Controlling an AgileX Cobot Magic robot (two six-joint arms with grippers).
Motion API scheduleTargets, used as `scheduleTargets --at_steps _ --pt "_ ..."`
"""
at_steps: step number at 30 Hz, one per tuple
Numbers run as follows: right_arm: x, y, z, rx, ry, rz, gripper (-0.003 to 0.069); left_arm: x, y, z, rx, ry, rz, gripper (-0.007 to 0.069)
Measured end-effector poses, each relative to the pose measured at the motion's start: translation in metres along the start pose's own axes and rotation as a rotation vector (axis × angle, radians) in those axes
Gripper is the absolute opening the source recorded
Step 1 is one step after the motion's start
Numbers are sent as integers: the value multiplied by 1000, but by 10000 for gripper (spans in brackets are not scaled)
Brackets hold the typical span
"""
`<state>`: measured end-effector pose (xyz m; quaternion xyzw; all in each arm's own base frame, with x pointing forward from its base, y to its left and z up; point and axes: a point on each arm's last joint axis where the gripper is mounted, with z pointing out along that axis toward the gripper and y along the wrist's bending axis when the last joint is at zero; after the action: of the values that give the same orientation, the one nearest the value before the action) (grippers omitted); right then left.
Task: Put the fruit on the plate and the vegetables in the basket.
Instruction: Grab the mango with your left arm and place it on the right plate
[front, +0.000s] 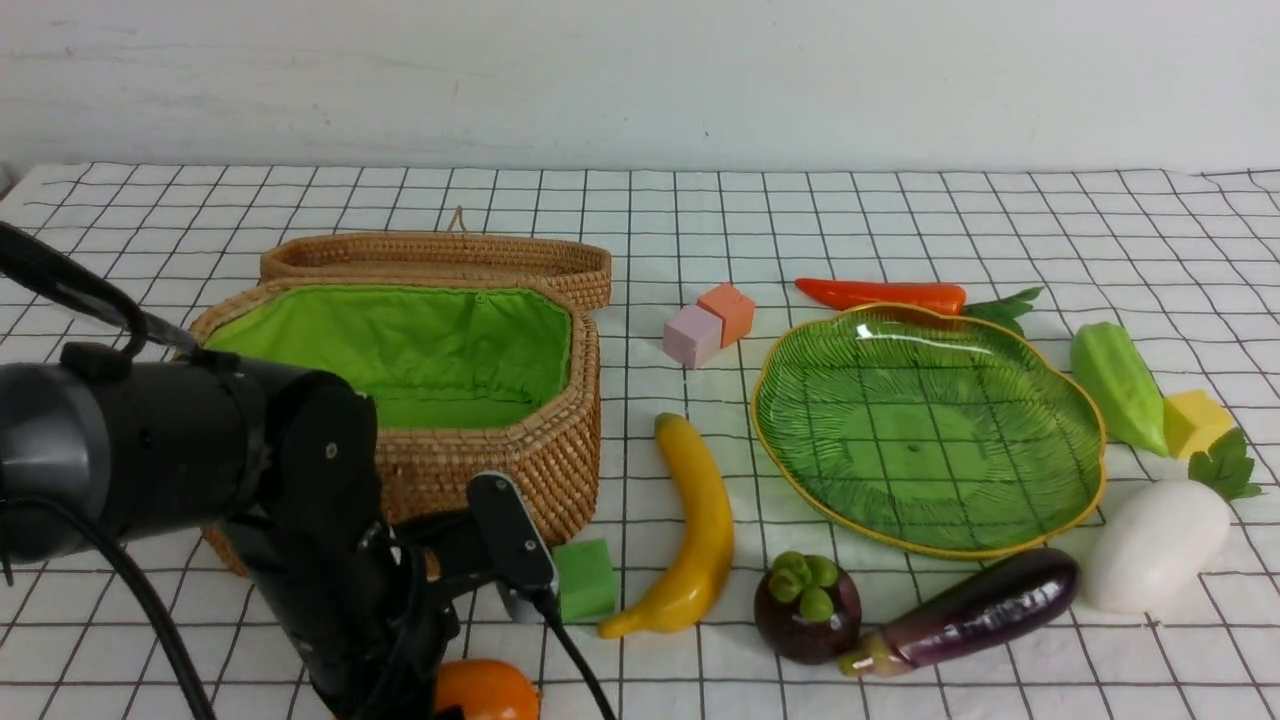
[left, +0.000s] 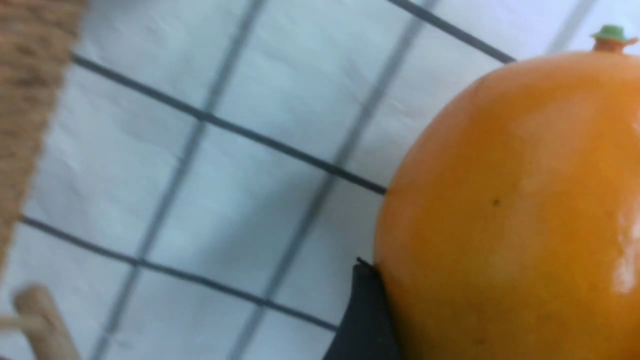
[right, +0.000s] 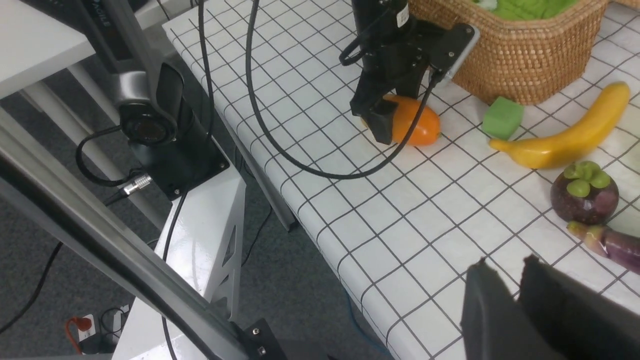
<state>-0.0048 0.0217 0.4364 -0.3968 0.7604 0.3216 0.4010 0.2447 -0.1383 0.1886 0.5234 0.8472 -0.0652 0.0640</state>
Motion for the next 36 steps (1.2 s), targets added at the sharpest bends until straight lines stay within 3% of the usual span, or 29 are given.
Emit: scheduleTargets --at_steps 3,7,11,12,15,19,26,31,36 --pt "0 0 0 4 0 11 120 1 -9 -17 30 -47 -29 557" --pt "0 -6 0 61 -5 69 120 -13 -34 -63 39 -244 -40 557" --pt "-1 -19 -2 208 -35 189 121 -56 -56 -103 -4 -489 -6 557" --pt "-2 -26 -4 286 -59 238 123 -83 -61 -114 -23 -584 12 557" --pt "-4 -36 -8 403 -105 297 123 -124 -56 -117 -35 -667 7 557" --pt "-5 -43 -11 484 -143 330 127 -188 -28 -93 -39 -687 -33 557" --pt "-5 -43 -12 483 -147 336 132 -261 9 -26 -21 -624 -87 557" --pt "-3 -43 -14 476 -153 339 137 -285 29 1 -104 -634 -92 557" --pt "-3 -42 -14 473 -152 339 141 -290 35 20 -127 -637 -97 557"
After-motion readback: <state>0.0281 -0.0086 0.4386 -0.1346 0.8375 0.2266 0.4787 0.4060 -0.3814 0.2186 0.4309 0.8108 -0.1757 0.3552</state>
